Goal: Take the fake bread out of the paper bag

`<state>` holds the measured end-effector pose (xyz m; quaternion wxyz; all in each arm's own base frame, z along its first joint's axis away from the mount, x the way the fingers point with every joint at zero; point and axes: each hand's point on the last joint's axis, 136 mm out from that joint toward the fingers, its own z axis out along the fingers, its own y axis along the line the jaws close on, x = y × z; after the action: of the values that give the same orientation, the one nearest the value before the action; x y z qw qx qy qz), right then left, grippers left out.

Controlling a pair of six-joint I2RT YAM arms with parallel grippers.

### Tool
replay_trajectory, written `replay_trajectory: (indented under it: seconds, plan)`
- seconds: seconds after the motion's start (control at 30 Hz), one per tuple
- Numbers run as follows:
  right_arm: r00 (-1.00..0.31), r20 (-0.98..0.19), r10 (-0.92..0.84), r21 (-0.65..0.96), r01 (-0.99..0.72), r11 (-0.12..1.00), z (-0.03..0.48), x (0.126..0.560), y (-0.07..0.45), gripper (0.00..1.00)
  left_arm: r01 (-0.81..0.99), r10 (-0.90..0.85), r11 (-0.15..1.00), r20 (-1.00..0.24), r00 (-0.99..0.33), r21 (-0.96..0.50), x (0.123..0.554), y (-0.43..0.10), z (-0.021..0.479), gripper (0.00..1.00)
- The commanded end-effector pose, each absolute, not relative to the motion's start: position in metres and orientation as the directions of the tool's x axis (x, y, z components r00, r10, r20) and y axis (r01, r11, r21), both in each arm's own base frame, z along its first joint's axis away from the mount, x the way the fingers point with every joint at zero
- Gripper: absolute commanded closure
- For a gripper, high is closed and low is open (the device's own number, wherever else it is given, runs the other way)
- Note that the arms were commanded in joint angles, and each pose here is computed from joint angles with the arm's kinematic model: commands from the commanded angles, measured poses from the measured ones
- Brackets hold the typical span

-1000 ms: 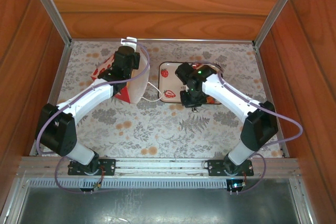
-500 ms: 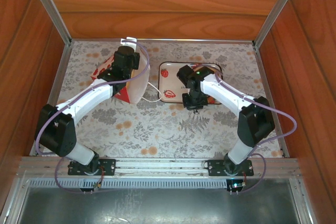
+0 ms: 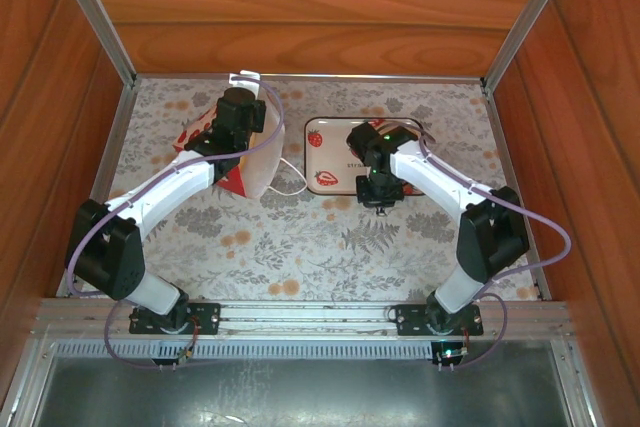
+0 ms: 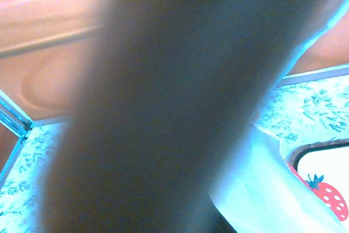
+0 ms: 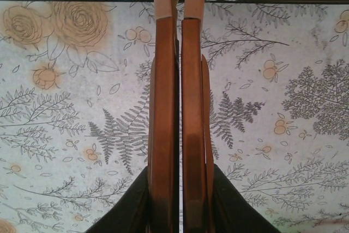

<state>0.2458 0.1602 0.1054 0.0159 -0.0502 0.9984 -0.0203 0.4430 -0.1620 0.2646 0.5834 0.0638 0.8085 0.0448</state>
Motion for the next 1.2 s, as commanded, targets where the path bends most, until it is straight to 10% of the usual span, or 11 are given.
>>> replay_trajectory:
  seconds: [0.0,0.4,1.17]
  plan:
    - [-0.995,-0.058,-0.082,-0.064,-0.078,0.995,0.113,0.246,0.152,0.85,0.032,0.126,0.992,-0.950,-0.286,0.122,0.439,-0.155,0.276,1.00]
    - [-0.995,-0.071,-0.071,-0.074,-0.066,0.995,0.120,0.249,0.149,0.85,0.036,0.128,0.992,-0.950,-0.285,0.123,0.437,-0.155,0.277,1.00]
    - [-0.922,-0.360,-0.143,0.614,-0.350,0.707,0.264,0.222,0.299,0.77,0.112,0.155,0.986,-0.941,-0.301,0.126,0.436,-0.167,0.270,1.00]
